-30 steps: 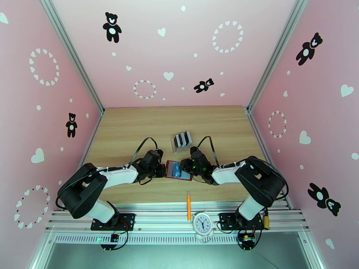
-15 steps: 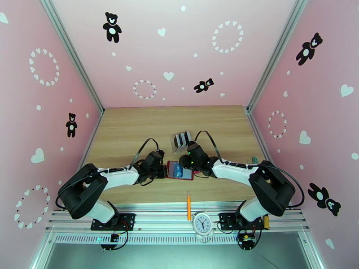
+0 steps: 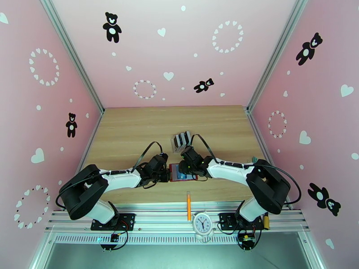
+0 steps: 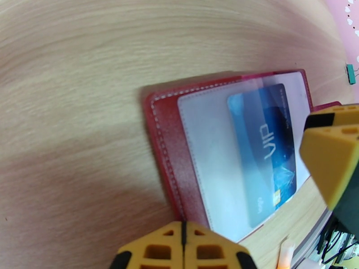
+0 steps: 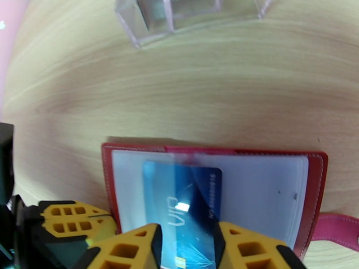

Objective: Put the credit cards into the card holder

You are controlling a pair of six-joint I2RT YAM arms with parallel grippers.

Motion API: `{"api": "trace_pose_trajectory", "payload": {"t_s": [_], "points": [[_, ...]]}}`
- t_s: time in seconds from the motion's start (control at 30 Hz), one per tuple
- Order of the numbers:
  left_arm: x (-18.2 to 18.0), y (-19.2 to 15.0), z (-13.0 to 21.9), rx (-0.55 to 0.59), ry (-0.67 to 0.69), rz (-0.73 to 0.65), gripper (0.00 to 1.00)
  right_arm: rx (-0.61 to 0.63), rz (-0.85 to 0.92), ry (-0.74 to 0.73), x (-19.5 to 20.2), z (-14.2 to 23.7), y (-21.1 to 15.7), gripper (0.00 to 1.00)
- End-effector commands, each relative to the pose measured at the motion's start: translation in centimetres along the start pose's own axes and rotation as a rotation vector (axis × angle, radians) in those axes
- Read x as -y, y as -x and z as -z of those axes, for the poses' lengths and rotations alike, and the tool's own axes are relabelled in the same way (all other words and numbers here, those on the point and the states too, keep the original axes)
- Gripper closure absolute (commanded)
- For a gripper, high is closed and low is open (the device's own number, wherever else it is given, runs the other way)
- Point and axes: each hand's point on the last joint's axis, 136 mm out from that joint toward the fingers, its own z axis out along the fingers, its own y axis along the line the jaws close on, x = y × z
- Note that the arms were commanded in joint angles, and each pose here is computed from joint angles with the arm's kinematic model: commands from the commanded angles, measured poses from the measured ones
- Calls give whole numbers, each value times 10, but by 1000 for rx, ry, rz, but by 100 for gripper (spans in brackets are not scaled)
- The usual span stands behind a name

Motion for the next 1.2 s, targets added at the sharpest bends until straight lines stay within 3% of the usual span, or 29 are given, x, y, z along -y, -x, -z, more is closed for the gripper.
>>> {"api": "trace_pose_trajectory", "payload": {"t_s": [0.0, 0.4, 1.17], "points": [[-35, -51, -5, -162, 116, 23, 92, -19, 17, -46, 4, -5, -6, 62], [-36, -50, -6, -163, 122, 20, 92, -23, 23, -59, 5, -8, -9, 61], [-38, -45, -4, -153, 153, 18, 93, -54, 70, -7, -33, -18, -16, 61]]}}
